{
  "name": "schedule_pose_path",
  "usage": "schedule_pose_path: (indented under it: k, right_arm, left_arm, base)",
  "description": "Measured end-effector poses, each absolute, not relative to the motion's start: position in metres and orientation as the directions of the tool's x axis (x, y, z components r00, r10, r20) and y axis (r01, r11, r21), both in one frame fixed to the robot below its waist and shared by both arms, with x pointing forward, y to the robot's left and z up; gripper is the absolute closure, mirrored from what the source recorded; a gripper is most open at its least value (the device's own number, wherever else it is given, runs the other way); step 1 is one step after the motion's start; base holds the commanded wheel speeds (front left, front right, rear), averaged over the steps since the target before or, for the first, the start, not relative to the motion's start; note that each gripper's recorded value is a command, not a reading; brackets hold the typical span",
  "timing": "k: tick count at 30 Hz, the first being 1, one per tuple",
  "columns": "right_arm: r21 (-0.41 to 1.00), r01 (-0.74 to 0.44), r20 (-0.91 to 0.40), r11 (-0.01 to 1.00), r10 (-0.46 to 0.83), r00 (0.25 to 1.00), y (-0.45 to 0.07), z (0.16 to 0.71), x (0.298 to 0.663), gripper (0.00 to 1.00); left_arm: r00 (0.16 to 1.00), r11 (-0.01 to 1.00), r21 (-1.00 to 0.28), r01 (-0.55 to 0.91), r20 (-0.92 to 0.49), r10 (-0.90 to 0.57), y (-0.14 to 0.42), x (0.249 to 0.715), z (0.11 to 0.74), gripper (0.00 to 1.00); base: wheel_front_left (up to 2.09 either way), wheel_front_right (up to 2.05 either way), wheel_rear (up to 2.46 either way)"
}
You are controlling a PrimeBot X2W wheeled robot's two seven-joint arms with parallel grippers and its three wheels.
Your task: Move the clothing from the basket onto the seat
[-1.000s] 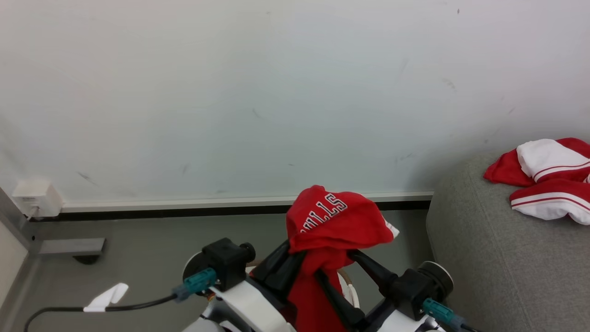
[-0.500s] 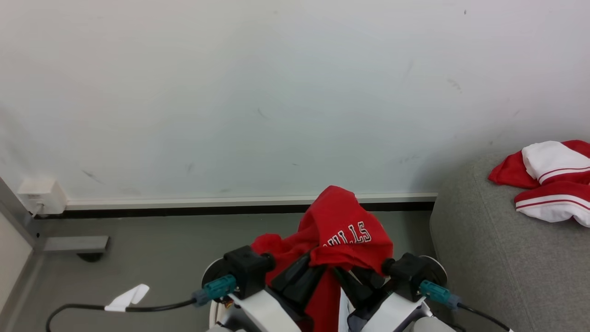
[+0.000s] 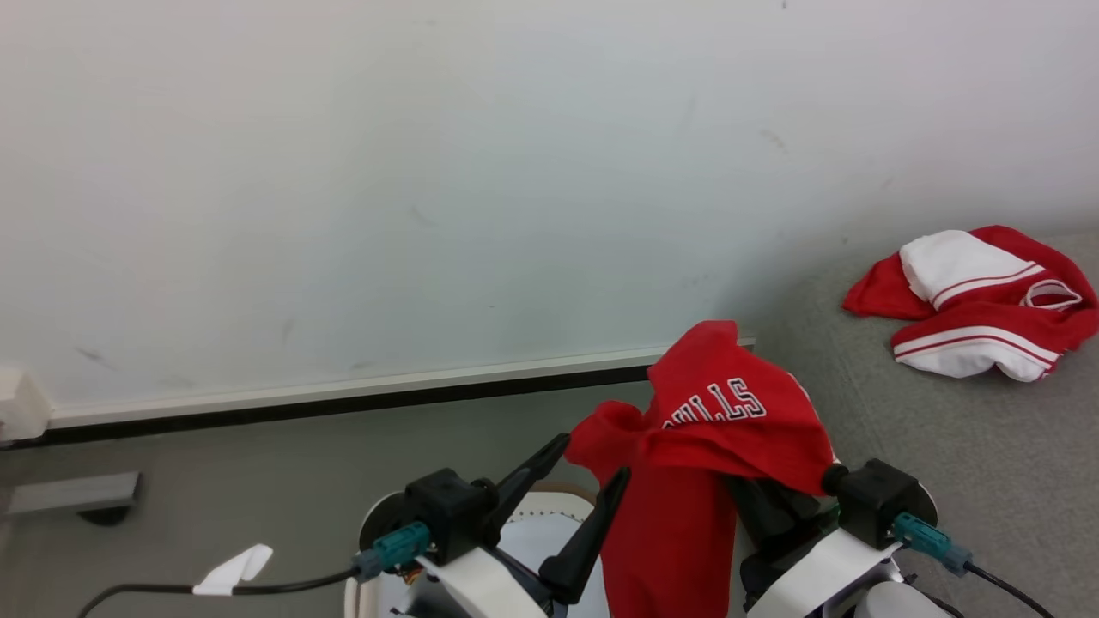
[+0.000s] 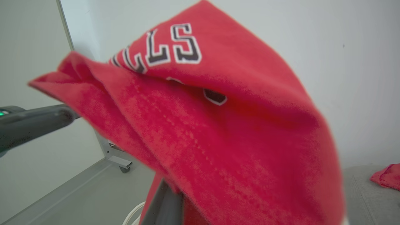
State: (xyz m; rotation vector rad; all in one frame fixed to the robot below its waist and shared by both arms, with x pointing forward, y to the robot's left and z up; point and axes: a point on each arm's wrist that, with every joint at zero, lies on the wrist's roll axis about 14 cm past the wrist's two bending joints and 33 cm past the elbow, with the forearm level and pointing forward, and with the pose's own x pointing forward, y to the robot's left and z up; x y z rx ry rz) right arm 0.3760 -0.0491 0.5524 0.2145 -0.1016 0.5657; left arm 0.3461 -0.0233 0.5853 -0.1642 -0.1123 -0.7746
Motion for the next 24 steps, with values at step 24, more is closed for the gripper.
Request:
schedule_pose_path:
  k: [24]
  right_arm:
    - [0.129, -0.142, 0.187, 0.981, 0.117, 0.975, -0.206, 0.573, 0.376, 1.0]
  left_arm:
    - [0.478, 0.467, -0.101, 0.878, 0.142, -0.867, -0.109, 0.353, 0.569, 0.0]
  base:
    - [0.0, 0.0, 0.0]
